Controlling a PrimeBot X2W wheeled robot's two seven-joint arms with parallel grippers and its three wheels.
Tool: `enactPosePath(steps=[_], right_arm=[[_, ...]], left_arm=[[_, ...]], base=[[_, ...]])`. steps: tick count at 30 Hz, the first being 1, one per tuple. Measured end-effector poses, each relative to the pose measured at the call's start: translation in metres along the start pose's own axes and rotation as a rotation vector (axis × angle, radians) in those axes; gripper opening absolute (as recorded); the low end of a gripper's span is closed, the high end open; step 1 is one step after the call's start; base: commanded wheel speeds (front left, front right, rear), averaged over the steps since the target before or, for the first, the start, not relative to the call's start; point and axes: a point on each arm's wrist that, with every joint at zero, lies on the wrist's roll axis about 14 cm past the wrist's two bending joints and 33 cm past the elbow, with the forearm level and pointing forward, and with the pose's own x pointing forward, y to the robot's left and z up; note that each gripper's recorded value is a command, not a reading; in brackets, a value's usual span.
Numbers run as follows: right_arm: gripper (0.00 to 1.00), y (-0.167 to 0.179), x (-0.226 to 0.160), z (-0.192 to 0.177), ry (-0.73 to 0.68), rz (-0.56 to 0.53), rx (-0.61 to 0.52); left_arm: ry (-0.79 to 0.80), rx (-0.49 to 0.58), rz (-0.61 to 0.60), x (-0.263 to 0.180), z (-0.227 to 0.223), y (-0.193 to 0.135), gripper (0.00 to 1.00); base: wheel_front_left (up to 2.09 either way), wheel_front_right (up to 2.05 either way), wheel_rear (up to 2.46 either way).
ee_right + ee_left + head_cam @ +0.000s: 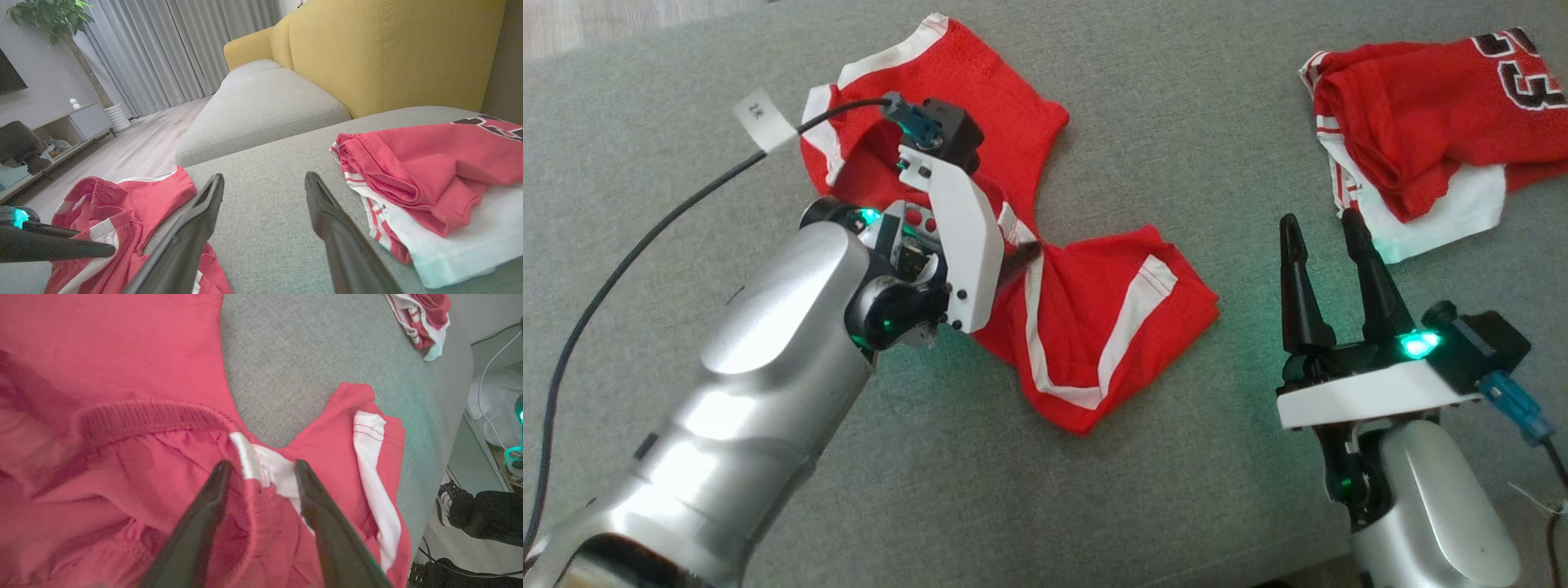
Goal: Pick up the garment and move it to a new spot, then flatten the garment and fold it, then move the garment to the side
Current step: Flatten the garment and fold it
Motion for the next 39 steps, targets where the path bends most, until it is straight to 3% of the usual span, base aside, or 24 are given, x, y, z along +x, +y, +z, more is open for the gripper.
enactPosePath(steps=[1, 6, 15, 20, 28, 37, 38, 39], right_arm=[[1.0, 0.0, 0.0, 0.0, 0.0, 0.0, 0.0], [1.0, 0.002, 0.002, 0.0, -0.002, 0.005, 0.003], [1.0, 0.014, 0.011, 0.008, -0.029, 0.042, -0.012], [1.0, 0.032, 0.011, 0.004, -0.018, 0.094, -0.022], [1.0, 0.067, 0.016, 0.001, -0.011, 0.189, -0.021], [1.0, 0.094, 0.011, -0.007, 0.012, 0.266, -0.042], [1.0, 0.095, 0.011, -0.007, 0.011, 0.271, -0.045], [1.0, 0.096, 0.011, -0.007, 0.01, 0.275, -0.048]], left_arm=[[0.0, 0.0, 0.0, 0.0, 0.0, 0.0, 0.0], [-0.06, -0.033, 0.014, -0.008, 0.007, 0.006, 0.0], [-0.345, -0.1, 0.083, -0.061, 0.033, 0.024, 0.0], [-0.401, -0.145, 0.178, -0.092, -0.006, 0.046, 0.0], [-0.534, -0.203, 0.287, -0.143, -0.052, 0.055, 0.0], [-0.591, -0.294, 0.36, -0.133, -0.127, 0.035, 0.0], [-0.6, -0.293, 0.372, -0.132, -0.13, 0.034, 0.36], [-0.608, -0.295, 0.382, -0.131, -0.133, 0.034, 0.87]], base=[[0.0, 0.0, 0.0], [0.0, 0.0, 0.0], [0.0, 0.0, 0.0], [0.0, 0.0, 0.0], [0.0, 0.0, 0.0], [0.0, 0.0, 0.0], [0.0, 0.0, 0.0], [0.0, 0.0, 0.0]])
